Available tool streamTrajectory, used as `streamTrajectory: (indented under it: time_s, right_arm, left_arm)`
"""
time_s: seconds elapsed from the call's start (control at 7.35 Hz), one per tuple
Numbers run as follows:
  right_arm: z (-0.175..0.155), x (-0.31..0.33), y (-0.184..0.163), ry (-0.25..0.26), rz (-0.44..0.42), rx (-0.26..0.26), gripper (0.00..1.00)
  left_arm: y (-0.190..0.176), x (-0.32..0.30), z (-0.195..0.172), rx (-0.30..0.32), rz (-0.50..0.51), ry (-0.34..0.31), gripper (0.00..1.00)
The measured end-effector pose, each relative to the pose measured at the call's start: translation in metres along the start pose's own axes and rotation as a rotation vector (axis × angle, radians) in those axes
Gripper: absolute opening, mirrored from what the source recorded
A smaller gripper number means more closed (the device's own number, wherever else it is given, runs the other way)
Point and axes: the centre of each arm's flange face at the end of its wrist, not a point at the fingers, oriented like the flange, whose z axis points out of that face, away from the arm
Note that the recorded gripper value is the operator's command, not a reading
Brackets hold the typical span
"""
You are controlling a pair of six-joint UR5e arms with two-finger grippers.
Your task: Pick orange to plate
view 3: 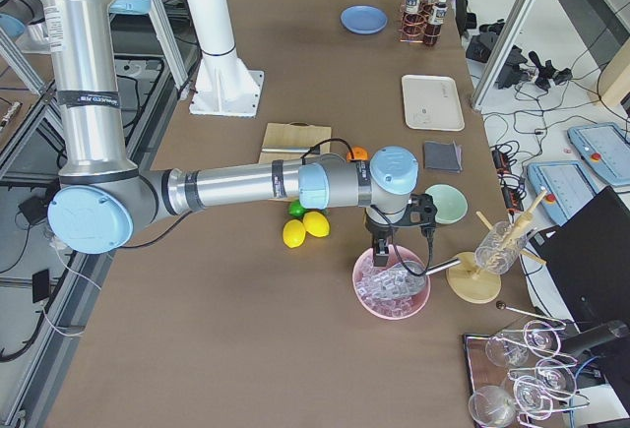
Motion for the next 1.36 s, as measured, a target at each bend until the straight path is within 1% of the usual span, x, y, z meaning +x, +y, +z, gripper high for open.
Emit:
streamTrajectory:
  time_s: [0.95,1.36]
  right_arm:
    - [-0.0018,-0.0022,-0.0006,-0.002,0.002,0.003,1.00]
    - [-0.0051,-0.0060,-0.0015,-0.003,-0.004,0.010,1.00]
  left_arm:
    - [0.0019,-0.0032,0.0038,-0.011,-0.010,-0.002,0.98]
    - [-0.0014,-0.0006,0.0044,-0.006,-0.001,0.000,0.98]
